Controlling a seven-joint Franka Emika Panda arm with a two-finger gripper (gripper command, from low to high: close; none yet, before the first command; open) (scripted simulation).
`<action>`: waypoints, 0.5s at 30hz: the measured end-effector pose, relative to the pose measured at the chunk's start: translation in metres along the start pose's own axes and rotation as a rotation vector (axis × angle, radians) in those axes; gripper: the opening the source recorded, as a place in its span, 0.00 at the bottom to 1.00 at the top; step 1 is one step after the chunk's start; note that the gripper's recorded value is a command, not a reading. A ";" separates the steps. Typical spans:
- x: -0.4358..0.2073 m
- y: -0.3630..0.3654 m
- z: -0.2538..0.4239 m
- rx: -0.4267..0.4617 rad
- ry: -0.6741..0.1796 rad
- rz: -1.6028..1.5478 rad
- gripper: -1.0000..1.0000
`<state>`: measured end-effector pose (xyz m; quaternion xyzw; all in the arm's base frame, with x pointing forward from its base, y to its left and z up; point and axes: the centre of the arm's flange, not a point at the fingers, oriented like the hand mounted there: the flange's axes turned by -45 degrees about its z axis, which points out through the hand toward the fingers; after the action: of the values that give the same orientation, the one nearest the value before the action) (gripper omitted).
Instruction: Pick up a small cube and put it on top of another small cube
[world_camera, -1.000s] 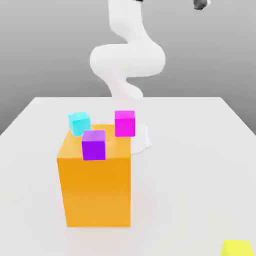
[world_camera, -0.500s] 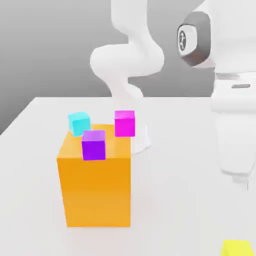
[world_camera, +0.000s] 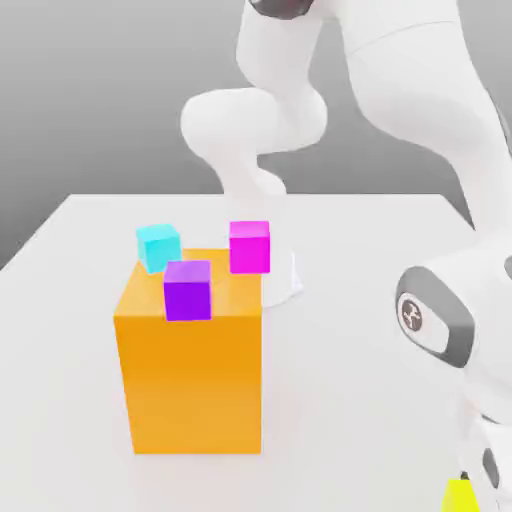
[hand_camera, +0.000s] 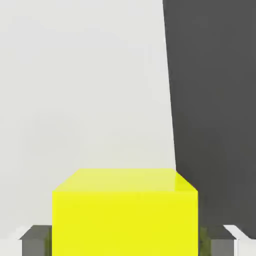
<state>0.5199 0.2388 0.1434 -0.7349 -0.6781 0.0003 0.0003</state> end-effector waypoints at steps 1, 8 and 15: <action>0.000 0.000 0.000 0.001 0.000 0.000 0.00; -0.006 0.000 -0.062 0.003 0.003 0.036 0.00; -0.063 -0.010 -0.147 0.020 0.026 0.354 0.00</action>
<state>0.5051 0.1768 0.2900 -0.8426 -0.5382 -0.0025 0.0164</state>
